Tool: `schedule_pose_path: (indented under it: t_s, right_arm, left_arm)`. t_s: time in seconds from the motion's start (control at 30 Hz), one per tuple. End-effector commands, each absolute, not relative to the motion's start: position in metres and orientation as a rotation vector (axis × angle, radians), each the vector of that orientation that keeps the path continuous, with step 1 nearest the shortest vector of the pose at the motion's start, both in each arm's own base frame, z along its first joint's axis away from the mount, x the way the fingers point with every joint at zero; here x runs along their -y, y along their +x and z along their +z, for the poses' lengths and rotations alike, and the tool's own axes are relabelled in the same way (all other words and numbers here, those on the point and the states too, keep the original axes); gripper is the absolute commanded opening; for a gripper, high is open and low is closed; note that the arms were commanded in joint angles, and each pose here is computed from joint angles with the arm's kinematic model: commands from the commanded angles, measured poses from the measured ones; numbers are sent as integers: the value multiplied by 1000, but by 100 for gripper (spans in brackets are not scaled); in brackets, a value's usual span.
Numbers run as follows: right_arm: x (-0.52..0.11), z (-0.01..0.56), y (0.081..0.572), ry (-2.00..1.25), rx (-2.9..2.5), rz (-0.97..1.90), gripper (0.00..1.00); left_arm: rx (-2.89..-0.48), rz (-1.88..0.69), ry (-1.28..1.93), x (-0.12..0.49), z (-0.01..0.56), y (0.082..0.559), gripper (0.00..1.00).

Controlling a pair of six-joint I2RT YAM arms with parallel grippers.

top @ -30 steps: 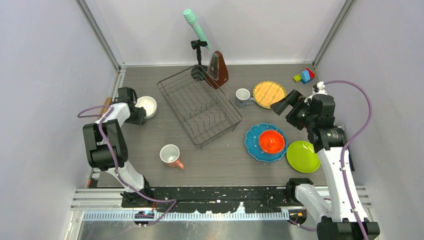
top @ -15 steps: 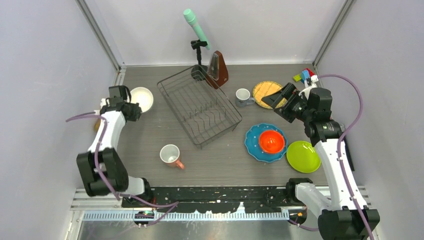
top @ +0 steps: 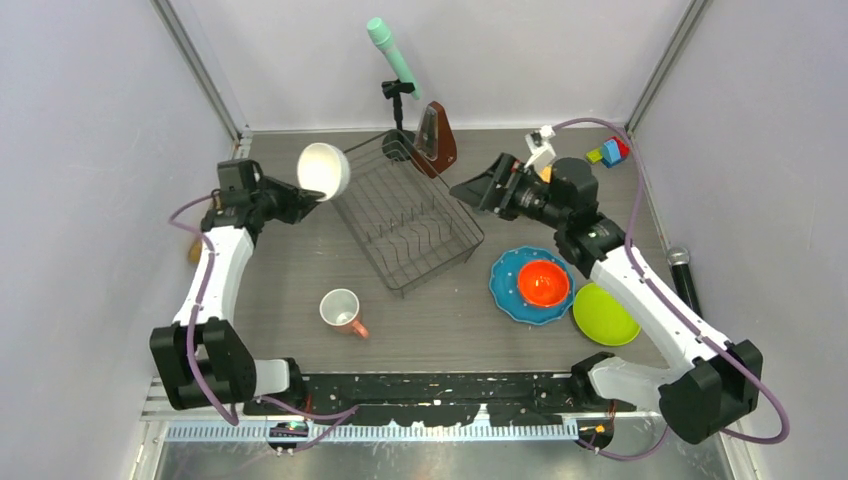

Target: Load the mixed dishes into the dish rack

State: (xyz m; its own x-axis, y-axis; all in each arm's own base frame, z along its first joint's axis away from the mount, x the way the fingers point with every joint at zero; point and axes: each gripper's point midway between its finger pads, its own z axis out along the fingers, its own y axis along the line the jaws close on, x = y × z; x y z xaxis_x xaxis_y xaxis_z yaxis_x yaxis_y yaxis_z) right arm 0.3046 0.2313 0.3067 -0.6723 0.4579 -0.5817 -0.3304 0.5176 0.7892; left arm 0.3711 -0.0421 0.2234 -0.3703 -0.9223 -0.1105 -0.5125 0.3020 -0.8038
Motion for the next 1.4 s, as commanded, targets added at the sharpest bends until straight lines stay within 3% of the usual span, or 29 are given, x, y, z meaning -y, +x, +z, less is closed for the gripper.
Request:
schedule_pose_path:
  t_s: [0.0, 0.37, 1.2, 1.37]
  right_arm:
    - [-264, 364, 304, -153, -1630, 1198, 100]
    - [-300, 364, 325, -255, -1621, 1199, 100]
    - [-336, 339, 351, -213, -1707, 1127, 100]
    - [-341, 342, 347, -222, -1712, 1169, 87]
  left_arm:
    - [-2054, -1443, -839, 134, 285, 367, 0]
    - [-2158, -1731, -610, 220, 297, 347, 0]
    - [-2176, -1794, -583, 239, 296, 344, 0]
    - [-2174, -1796, -578, 240, 297, 344, 0]
